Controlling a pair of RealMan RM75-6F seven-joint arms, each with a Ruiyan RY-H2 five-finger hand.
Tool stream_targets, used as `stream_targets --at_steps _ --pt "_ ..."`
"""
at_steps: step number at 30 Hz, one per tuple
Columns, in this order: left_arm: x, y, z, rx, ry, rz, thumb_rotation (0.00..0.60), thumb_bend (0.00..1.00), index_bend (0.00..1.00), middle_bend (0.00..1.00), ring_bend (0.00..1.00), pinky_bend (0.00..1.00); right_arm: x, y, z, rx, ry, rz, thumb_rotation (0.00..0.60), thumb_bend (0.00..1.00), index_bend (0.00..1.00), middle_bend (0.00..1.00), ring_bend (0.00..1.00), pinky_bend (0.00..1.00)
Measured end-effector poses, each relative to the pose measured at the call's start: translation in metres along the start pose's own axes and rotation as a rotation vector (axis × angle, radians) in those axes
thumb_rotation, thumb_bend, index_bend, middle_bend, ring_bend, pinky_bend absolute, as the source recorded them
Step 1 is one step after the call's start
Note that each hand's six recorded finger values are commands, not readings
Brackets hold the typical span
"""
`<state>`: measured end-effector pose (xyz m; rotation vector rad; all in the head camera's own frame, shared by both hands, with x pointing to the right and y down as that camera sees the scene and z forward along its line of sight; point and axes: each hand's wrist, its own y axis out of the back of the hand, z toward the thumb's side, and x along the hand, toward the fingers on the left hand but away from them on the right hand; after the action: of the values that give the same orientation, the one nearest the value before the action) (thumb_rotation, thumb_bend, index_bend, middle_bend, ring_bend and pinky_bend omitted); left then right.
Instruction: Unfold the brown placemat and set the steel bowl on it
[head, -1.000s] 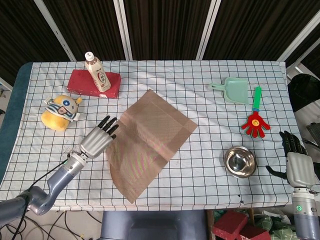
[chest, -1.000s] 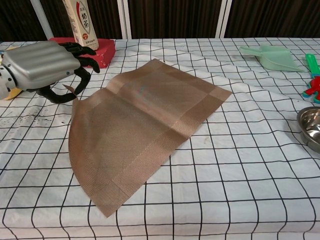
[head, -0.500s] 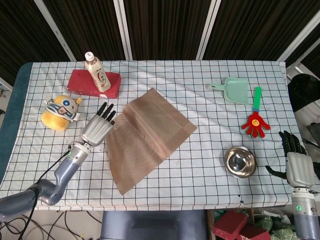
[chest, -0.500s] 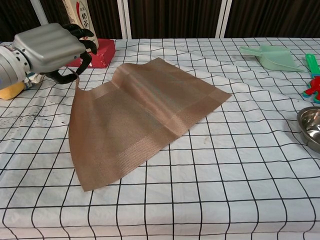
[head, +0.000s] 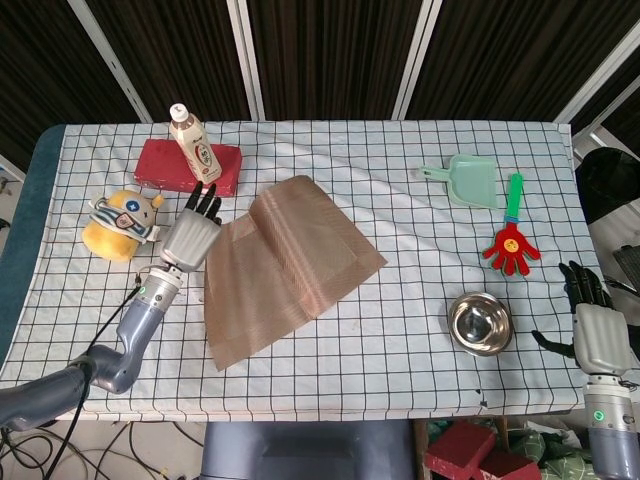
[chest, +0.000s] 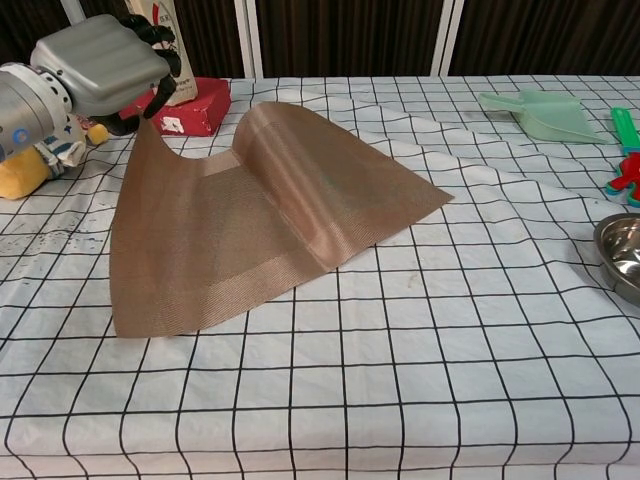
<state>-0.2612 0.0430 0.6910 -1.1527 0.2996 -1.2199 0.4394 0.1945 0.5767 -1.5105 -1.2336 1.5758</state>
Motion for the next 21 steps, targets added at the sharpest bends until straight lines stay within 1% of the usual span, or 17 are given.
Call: stream_targets --at_steps 4,6,8,11,12,15,16,18,21 --pt "-0.004 -0.008 -0.016 0.0 0.053 -0.03 0.6 0.38 0.67 0.21 0.05 0.1 0.0 0.0 0.001 0.002 0.003 0.001 0.6 0.07 0.08 0.02 0.01 0.18" --pt "-0.006 -0.01 -0.021 -0.003 0.062 -0.034 0.6 0.38 0.67 0.21 0.05 0.1 0.001 -0.001 0.001 0.002 0.004 0.003 0.6 0.07 0.08 0.02 0.01 0.18" --pt "-0.01 -0.012 -0.027 -0.003 0.067 -0.036 0.6 0.36 0.65 0.2 0.05 0.09 0.001 -0.001 0.001 0.003 0.004 0.003 0.6 0.07 0.08 0.02 0.01 0.18" --pt "-0.013 -0.015 -0.034 -0.014 0.078 -0.041 0.6 0.23 0.52 0.17 0.05 0.07 0.001 -0.002 0.002 0.005 0.005 0.004 0.6 0.07 0.08 0.02 0.01 0.18" --pt "-0.014 -0.016 -0.035 -0.021 0.081 -0.044 0.6 0.17 0.45 0.15 0.04 0.06 0.001 -0.002 0.002 0.006 0.005 0.005 0.6 0.07 0.08 0.02 0.01 0.18" --pt "-0.017 -0.017 -0.038 -0.052 0.089 -0.046 0.6 0.05 0.3 0.11 0.04 0.05 0.001 -0.003 0.002 0.008 0.005 0.007 0.6 0.07 0.08 0.02 0.01 0.18" --pt "-0.018 -0.017 -0.039 -0.067 0.091 -0.044 0.6 0.03 0.24 0.1 0.04 0.04 0.001 -0.003 0.002 0.009 0.005 0.008 0.6 0.07 0.08 0.02 0.01 0.18" --pt "-0.021 -0.015 -0.04 -0.095 0.096 -0.037 0.6 0.02 0.2 0.09 0.03 0.03 0.001 -0.002 0.002 0.008 0.006 0.006 0.6 0.07 0.08 0.02 0.01 0.18" --pt "-0.027 -0.01 -0.043 -0.161 0.108 -0.02 0.6 0.02 0.19 0.09 0.03 0.03 0.001 -0.002 0.003 0.005 0.008 0.006 0.6 0.07 0.08 0.02 0.01 0.18"
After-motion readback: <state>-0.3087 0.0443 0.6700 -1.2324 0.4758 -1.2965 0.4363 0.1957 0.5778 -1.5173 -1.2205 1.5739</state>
